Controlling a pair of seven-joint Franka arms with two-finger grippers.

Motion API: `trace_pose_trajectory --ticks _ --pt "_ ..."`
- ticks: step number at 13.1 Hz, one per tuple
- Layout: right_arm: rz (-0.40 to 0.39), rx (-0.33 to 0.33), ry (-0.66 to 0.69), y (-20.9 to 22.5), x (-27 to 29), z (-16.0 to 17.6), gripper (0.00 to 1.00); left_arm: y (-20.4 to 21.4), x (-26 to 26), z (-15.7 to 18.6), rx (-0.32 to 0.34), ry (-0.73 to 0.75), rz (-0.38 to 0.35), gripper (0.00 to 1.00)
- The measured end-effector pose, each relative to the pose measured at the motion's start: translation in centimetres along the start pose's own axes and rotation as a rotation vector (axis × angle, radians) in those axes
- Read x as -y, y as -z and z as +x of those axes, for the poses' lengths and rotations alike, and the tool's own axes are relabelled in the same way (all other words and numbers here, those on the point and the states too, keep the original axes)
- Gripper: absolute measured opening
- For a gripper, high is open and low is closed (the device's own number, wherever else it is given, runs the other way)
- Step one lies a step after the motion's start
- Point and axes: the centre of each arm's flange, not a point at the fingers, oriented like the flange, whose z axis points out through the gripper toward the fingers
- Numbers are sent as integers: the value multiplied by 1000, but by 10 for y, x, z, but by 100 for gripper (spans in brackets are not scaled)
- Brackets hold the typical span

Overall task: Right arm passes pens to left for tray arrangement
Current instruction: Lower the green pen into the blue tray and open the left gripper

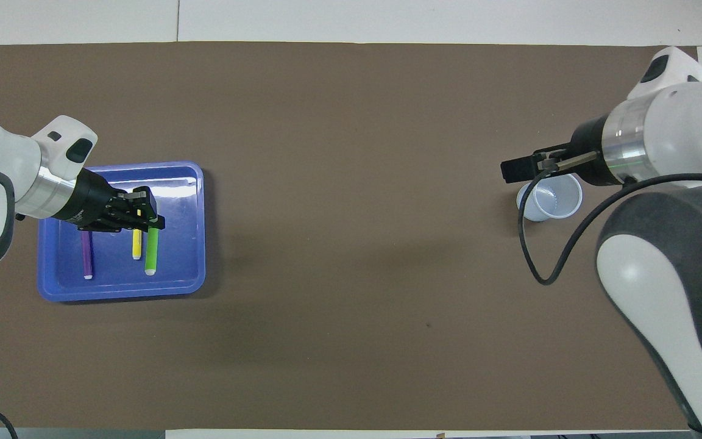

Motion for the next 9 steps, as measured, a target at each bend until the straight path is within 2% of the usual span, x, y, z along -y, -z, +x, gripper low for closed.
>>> trace_pose_trajectory --ticks 2,4,6,9 --pt "-67 24 -95 0 -32 -4 100 -22 14 11 -24 -114 83 19" --pt "-94 46 -146 4 -52 -9 100 -48 25 17 -47 -180 141 19" --pt "-110 72 -184 13 -62 -12 100 -74 35 16 -60 -222 173 19" --pt "-154 113 -239 33 -59 -15 100 -94 44 15 -71 -228 184 19"
